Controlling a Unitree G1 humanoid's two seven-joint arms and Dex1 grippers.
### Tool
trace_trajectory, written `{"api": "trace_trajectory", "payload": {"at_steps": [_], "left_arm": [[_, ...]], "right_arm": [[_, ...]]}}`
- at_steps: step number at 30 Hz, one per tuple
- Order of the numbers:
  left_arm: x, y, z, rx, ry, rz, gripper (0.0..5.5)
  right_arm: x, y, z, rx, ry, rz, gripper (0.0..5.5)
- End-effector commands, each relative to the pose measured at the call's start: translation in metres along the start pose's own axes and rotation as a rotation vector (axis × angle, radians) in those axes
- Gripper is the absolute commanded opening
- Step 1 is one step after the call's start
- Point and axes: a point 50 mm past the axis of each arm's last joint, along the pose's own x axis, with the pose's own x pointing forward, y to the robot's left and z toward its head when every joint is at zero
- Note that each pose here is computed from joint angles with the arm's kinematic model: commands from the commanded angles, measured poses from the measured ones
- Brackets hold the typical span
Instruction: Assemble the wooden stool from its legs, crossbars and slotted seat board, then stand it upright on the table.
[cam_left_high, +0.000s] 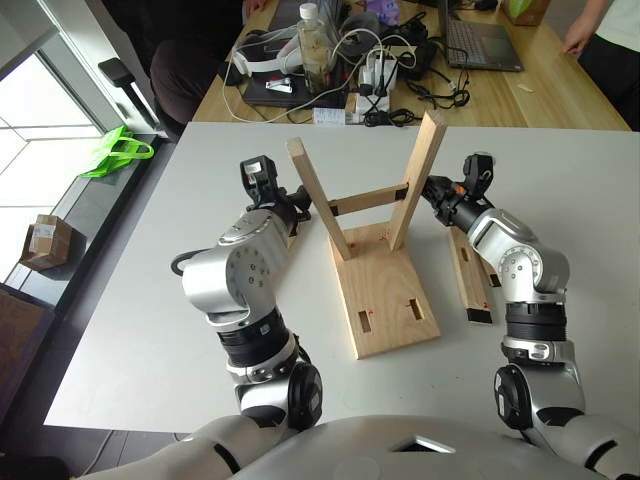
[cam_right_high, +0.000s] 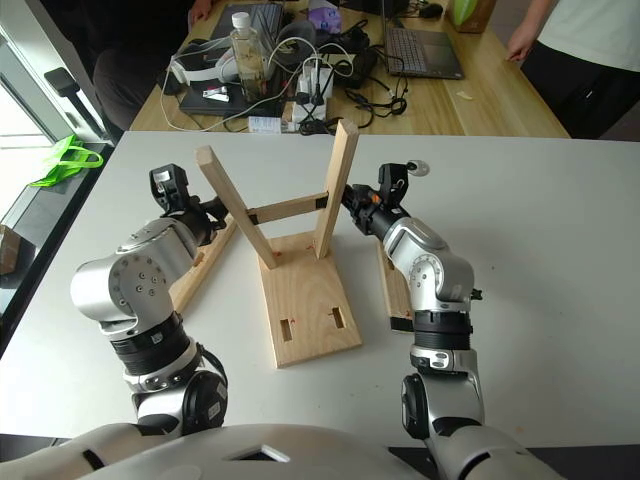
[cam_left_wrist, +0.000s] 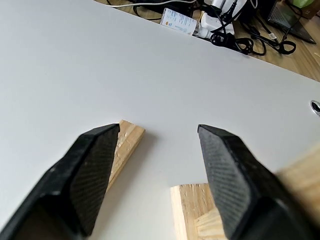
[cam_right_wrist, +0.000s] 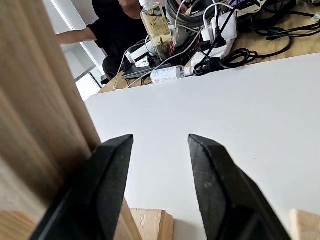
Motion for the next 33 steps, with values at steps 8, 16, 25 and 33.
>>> {"api": "trace_trajectory", "payload": {"at_steps": [8, 16, 25, 33], "left_arm": [[0.018, -0.022, 0.002, 0.051, -0.072, -0.055, 2.89], [0.027, -0.041, -0.002, 0.168, -0.079, -0.11, 2.89], [0.013, -0.011, 0.009, 0.229, -0.23, 0.04, 2.89], [0.015, 0.003, 0.026, 0.247, -0.321, 0.098, 2.89]], "right_arm": [[-0.02, 0.004, -0.013, 0.029, -0.071, -0.34, 2.07], [-0.032, -0.015, -0.03, -0.013, -0.046, -0.548, 2.07], [-0.035, -0.018, -0.033, -0.028, -0.04, -0.617, 2.07], [-0.021, -0.012, -0.03, -0.031, -0.064, -0.597, 2.07]]}}
